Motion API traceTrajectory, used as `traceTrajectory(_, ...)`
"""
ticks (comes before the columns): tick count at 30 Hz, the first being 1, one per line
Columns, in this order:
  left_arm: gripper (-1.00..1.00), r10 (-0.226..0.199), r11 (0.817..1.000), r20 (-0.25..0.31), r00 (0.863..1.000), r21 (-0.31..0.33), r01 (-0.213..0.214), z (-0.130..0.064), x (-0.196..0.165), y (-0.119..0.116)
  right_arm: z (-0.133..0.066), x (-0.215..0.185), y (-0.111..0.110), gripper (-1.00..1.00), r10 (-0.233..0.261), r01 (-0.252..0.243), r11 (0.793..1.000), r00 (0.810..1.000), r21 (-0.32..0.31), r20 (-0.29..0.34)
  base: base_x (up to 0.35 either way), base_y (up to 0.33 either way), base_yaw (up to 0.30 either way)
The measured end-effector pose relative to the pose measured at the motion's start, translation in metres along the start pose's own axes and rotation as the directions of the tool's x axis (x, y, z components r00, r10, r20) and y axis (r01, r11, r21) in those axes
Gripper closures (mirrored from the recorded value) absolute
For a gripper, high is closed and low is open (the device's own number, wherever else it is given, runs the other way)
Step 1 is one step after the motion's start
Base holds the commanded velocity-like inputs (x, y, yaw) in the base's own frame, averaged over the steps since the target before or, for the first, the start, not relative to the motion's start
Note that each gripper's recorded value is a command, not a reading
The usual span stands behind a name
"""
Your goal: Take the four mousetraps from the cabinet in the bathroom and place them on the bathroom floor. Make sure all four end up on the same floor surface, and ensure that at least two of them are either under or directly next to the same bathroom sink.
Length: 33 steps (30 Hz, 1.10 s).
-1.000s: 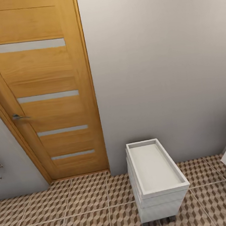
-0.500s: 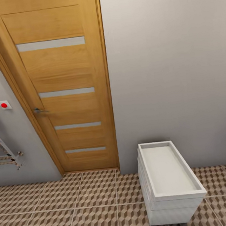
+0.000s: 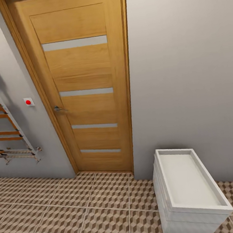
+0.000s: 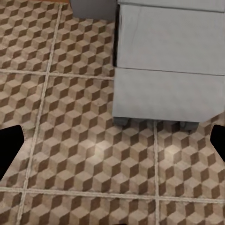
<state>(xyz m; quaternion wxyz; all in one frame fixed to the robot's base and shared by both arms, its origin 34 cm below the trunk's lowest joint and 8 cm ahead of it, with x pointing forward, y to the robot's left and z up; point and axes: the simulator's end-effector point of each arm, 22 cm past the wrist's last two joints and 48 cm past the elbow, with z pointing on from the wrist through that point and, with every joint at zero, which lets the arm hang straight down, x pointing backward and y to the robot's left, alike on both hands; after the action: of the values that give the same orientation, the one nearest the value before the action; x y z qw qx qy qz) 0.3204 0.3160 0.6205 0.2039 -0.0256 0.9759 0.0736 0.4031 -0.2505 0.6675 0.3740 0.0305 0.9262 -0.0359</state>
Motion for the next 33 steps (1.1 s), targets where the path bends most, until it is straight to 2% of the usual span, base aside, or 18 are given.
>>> traceTrajectory(33, -1.0, 0.001, 1.0, 0.002, 1.0, 0.0, -0.001, 0.0, -0.0004, -0.0001, 0.0, 0.0, 0.0, -1.0, 0.0, 0.0, 1.0, 1.0, 0.0, 0.0, 0.0, 0.0, 0.258)
